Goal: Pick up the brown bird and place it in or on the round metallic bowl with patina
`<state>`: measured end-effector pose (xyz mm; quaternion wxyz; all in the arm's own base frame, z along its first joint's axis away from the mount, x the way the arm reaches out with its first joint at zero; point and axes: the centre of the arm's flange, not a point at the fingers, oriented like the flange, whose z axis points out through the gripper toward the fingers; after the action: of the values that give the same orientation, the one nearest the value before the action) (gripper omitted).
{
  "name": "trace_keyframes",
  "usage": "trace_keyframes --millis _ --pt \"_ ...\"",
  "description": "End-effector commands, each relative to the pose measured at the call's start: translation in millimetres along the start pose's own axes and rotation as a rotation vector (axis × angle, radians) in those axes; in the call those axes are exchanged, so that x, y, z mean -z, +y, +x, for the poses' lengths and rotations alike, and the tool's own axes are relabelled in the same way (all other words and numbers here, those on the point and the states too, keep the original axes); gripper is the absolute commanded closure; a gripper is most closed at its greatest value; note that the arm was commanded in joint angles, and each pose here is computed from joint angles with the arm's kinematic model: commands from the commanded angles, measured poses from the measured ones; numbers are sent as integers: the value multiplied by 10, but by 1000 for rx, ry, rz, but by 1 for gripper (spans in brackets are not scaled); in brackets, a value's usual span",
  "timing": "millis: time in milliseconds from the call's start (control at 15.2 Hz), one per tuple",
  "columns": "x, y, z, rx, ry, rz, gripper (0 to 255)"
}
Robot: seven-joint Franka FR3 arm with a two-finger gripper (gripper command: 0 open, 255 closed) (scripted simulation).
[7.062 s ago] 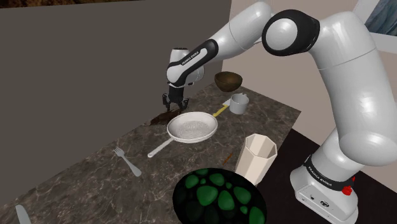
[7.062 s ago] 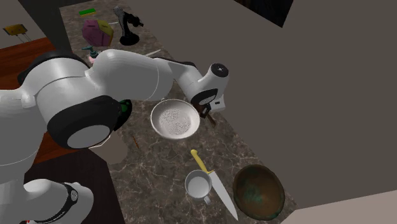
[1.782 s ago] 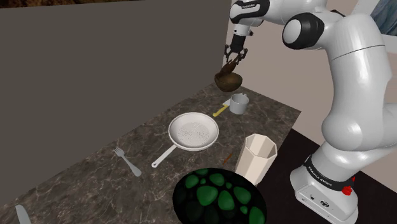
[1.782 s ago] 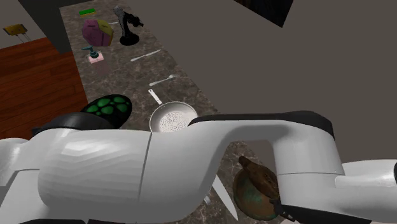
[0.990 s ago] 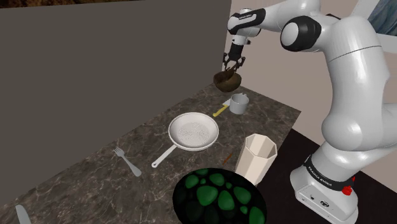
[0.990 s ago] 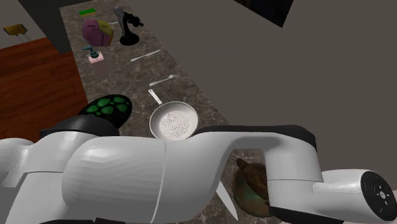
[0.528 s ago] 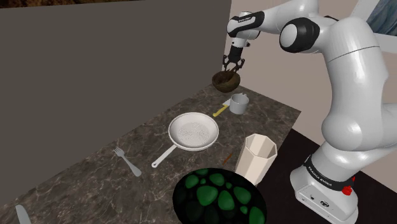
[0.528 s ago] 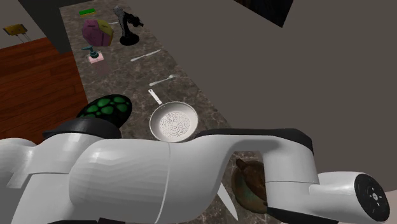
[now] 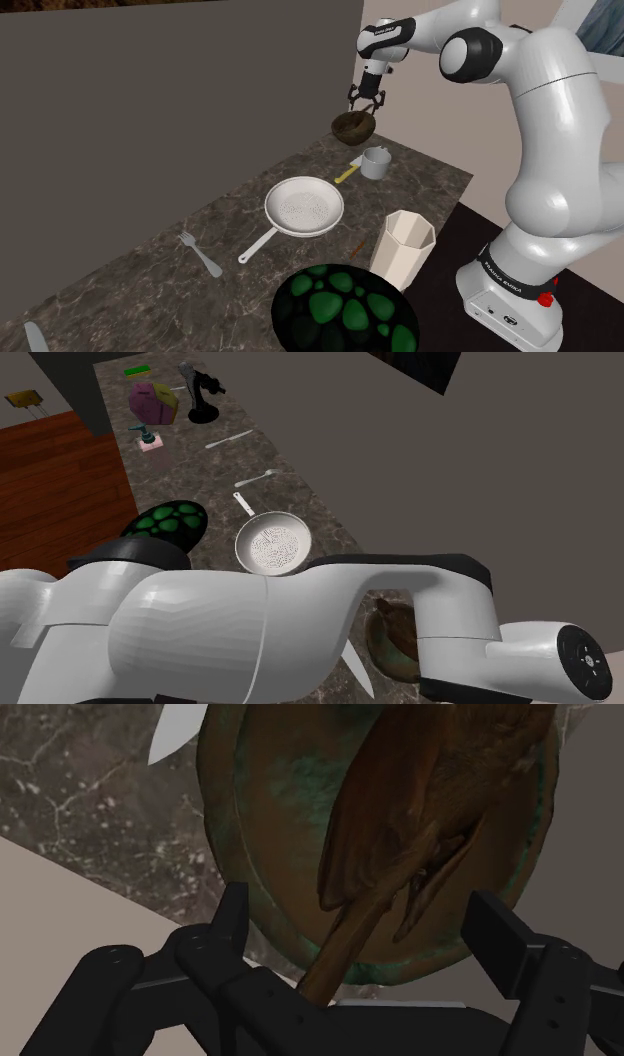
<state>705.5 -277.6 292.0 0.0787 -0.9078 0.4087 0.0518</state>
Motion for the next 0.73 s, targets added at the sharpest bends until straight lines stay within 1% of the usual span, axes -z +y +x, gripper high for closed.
trace_keyframes --millis 0,198,660 --pt "84 51 28 -7 -4 -4 0" --pt "452 49 30 -7 -4 -4 0" --pt "452 49 30 -7 -4 -4 0"
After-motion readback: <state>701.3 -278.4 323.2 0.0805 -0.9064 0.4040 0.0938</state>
